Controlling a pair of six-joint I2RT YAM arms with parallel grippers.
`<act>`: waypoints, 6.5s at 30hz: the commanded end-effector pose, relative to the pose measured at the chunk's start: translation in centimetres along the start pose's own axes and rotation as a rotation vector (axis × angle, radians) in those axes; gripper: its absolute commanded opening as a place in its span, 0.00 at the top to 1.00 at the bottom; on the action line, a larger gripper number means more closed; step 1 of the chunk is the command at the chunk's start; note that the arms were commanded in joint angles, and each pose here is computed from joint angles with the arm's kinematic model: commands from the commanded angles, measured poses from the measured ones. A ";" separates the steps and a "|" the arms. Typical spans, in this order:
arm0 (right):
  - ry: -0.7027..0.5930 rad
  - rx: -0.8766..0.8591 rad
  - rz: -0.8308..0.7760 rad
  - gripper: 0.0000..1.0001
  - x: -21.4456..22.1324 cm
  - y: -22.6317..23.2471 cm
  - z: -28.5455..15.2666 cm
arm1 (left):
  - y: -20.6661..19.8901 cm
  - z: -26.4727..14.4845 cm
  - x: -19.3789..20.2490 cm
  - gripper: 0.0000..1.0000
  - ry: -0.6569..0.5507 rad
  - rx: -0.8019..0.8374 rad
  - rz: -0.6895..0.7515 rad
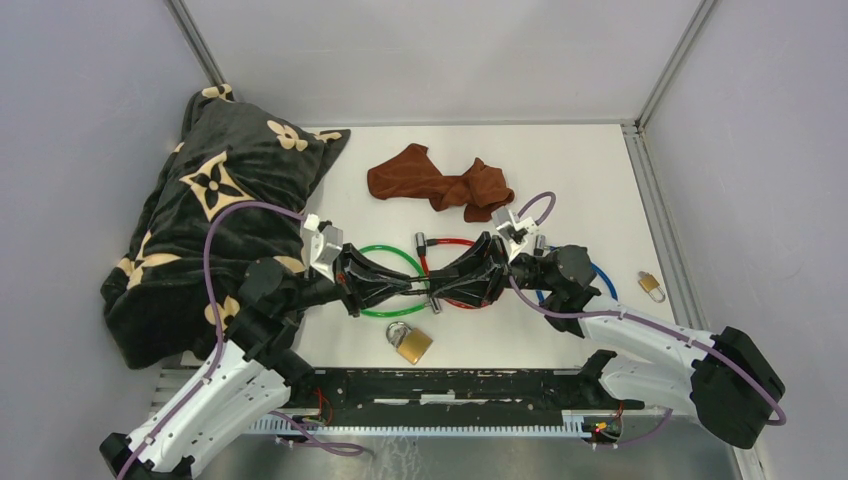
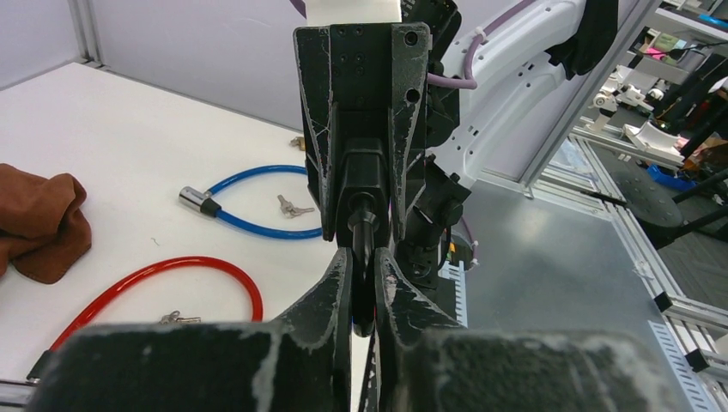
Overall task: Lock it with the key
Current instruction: Lock the lock.
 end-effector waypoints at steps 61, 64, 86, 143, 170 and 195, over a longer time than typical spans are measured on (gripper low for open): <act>-0.187 -0.093 -0.172 1.00 -7.9 3.1 0.6 | 2.8 -0.9 2.2 0.01 0.211 -0.138 0.008; -0.192 -0.076 -0.189 1.00 -8.4 3.2 0.2 | 2.9 -2.4 2.9 0.00 0.334 -0.179 0.021; -0.142 -0.015 -0.196 1.00 -7.1 1.7 -0.4 | 4.2 -7.8 2.1 0.00 0.674 -0.221 0.353; -0.172 -0.102 -0.191 1.00 -7.1 3.9 0.0 | 0.4 2.8 -2.8 0.86 -0.055 0.074 -0.149; -0.063 -0.206 -0.169 1.00 -4.5 5.4 1.9 | 2.7 3.3 -5.4 0.98 -0.094 -0.027 0.073; -0.043 -0.251 -0.202 1.00 -4.0 6.3 3.7 | 1.5 3.5 -4.7 0.98 -0.102 0.055 0.139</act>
Point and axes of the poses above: each gripper's point midway between its finger pads, its own z axis out along the fingers, its own y axis along the line the jaws close on, x = y × z, the point moved 1 cm from there along -z, back along the fingers, and after that the axes turned 13 degrees about z, right-handed, at the moved point
